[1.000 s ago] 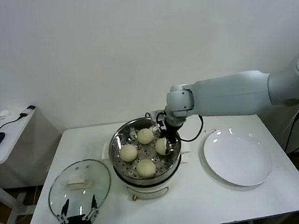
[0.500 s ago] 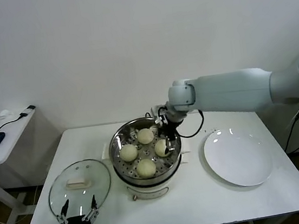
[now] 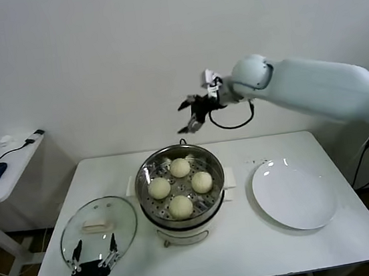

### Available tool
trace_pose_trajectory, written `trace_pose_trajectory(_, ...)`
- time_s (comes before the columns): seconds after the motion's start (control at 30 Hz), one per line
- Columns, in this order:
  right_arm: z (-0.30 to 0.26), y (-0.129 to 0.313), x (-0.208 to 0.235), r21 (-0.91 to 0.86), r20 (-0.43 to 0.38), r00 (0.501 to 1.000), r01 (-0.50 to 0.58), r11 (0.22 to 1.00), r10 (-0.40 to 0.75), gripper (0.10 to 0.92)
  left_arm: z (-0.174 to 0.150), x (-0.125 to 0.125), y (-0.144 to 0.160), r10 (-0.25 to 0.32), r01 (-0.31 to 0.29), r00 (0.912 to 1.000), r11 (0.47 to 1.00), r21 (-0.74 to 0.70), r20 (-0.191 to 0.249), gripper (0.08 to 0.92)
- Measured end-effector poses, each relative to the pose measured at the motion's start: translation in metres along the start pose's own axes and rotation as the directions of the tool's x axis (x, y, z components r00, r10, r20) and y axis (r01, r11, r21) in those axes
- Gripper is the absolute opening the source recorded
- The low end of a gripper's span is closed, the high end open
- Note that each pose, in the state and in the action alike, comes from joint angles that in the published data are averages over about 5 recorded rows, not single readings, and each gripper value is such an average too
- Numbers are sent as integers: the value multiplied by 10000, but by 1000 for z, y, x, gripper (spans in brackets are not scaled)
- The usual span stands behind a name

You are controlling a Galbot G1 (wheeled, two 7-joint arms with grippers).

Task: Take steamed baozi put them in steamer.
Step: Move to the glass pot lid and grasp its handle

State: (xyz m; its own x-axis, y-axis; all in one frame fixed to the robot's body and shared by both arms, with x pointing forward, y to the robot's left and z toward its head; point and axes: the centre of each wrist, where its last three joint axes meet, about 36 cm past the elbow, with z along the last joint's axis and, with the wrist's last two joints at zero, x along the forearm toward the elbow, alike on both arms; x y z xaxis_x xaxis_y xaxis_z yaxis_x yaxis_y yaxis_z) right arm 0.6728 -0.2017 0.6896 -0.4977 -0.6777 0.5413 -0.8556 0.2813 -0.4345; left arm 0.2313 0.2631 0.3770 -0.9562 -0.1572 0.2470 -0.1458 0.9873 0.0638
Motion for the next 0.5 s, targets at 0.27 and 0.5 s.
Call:
trace_pose_trajectory(0.27,89,29,54,-2345,785,9245,-3466,9083,3730,823,4,-13,8,-12,10,9991,10000,47,416,823)
trace_pose_trajectory(0.5,163,82,85,-3675,646,8154,-5165,7734,5753,823,10,-26,17,-5,48,9950,9991,-433,998,823)
